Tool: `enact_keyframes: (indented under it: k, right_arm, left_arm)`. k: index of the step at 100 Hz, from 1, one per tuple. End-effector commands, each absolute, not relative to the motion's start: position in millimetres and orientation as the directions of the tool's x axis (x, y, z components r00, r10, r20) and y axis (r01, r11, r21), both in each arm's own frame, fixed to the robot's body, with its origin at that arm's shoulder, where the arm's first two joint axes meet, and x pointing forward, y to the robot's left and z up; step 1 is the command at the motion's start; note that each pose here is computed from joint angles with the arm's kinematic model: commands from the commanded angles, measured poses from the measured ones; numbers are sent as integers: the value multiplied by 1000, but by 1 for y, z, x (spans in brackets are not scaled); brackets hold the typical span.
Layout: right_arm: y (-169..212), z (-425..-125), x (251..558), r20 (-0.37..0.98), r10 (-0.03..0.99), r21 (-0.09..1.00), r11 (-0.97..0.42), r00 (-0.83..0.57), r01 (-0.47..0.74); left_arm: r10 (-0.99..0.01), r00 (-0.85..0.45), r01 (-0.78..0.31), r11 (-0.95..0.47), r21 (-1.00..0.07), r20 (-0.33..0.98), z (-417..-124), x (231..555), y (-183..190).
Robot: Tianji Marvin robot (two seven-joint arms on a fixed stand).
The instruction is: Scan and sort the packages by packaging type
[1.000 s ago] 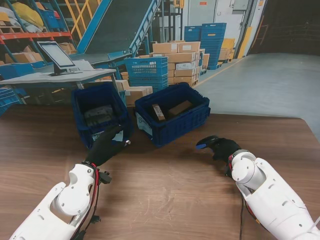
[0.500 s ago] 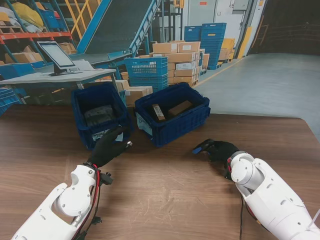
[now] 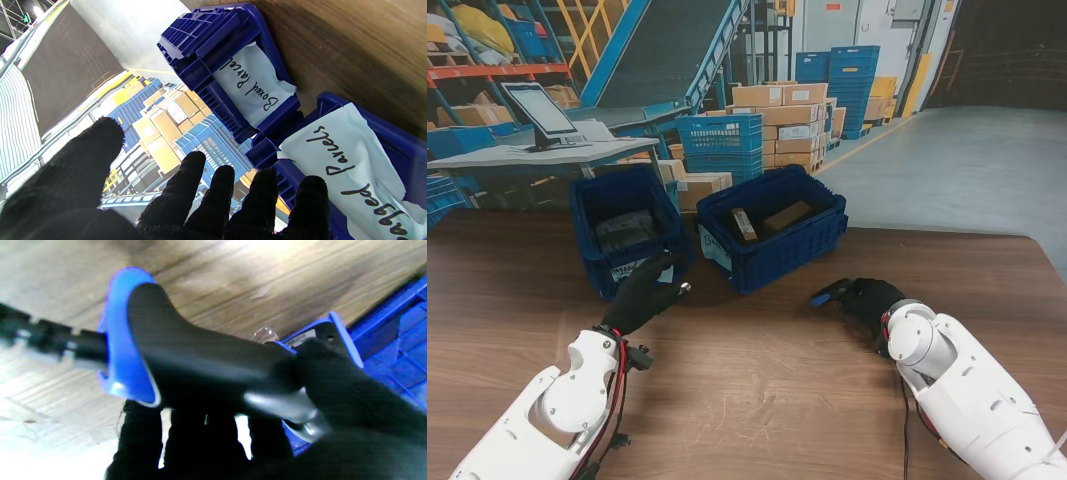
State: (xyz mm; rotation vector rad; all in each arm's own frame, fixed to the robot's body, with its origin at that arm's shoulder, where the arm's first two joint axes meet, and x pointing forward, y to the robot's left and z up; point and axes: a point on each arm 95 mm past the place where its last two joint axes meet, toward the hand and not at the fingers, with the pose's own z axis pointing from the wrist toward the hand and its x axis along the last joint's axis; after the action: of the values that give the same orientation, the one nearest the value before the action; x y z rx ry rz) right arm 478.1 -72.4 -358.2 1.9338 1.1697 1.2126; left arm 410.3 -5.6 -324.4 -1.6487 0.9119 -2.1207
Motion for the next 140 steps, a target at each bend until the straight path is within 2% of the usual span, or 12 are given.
enact_keyframes:
  k: [1,54,96,140]
  right_arm:
    - [-67,-368,470,420,879,790,-477,226,386]
    - [-56,-348,449,465,856,814,-514,226,271]
    - [-39,-322,421,544,809,807,-577,222,125]
    - [-6,-310,392,596,801,798,-599,58,61]
  left_arm:
    - [-581,-296,-161,-752,-639,758,-326,409,-10]
    - [-571,-288,-167,-760,-628,768,-326,410,-11]
    - [-541,-268,-182,-784,-593,797,-333,409,-13]
    - [-529,-257,-186,-794,-578,809,-335,402,-14]
